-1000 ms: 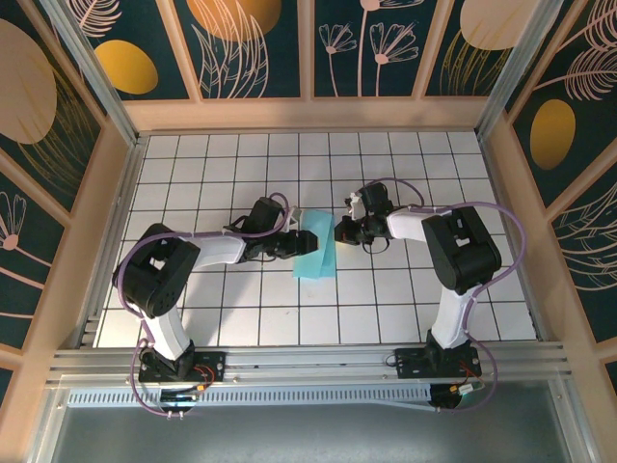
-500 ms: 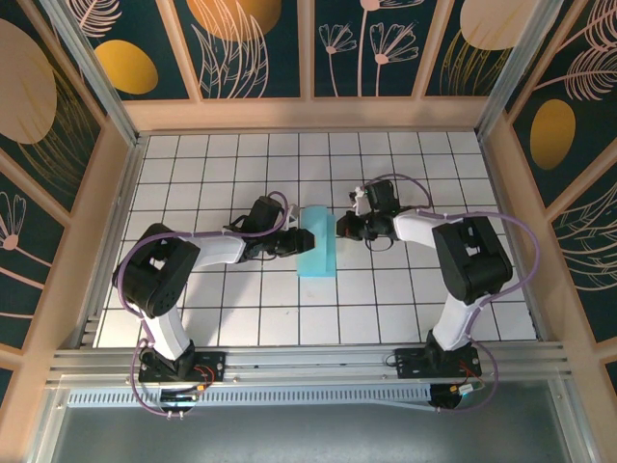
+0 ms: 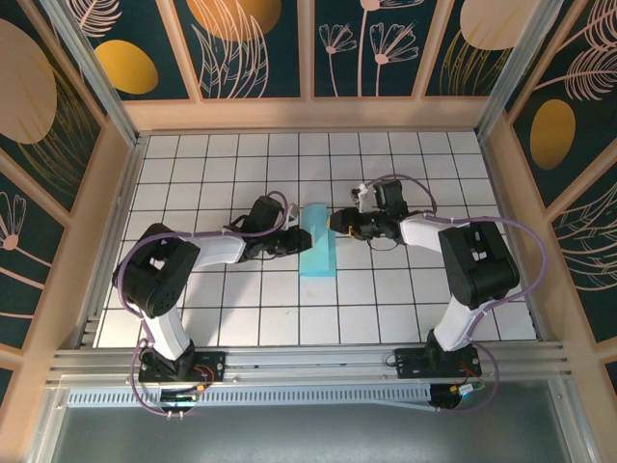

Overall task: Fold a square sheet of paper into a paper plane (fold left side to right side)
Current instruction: First fold in half a square sheet of paper at the center of the table.

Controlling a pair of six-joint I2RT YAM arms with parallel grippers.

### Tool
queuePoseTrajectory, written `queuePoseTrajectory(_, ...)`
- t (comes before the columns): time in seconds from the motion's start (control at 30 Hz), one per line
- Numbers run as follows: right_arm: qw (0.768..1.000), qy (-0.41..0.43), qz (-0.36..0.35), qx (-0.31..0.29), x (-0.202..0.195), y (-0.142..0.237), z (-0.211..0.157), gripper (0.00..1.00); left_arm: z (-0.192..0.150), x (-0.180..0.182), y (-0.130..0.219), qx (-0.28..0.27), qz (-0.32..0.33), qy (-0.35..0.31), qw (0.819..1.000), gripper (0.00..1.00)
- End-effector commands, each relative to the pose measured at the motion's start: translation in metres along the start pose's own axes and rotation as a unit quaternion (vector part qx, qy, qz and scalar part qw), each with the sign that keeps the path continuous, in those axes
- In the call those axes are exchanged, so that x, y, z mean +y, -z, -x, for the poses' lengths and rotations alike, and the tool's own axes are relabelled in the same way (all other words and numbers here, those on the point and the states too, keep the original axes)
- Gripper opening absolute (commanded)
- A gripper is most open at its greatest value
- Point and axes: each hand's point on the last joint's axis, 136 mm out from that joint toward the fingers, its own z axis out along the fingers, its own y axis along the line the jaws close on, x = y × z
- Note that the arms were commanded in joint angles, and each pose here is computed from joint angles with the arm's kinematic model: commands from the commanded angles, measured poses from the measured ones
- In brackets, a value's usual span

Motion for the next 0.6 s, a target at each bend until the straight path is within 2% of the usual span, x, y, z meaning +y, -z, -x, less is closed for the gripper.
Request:
queuePoseTrajectory(0.0,1.000,0.004,0.025,0.011,0.007,-0.008,-0.005,0.54,0.006,-0.010,-0.002,-0.007,-0.009,-0.009,1.000,0.17)
queuePoseTrajectory(0.27,0.999,0.001,0.036,0.022,0.012,-0.019,-0.008,0.51,0.006,-0.011,-0.001,-0.008,-0.010,-0.010,1.000,0.18)
queuePoseTrajectory(0.37,0.999,0.000,0.037,0.026,0.012,-0.022,-0.009,0.46,0.006,-0.011,-0.001,-0.008,-0.009,-0.010,1.000,0.18)
queuePoseTrajectory(0.57,0.999,-0.006,0.033,0.030,0.009,-0.025,-0.013,0.28,0.009,-0.013,0.002,-0.016,-0.008,-0.012,1.000,0.18)
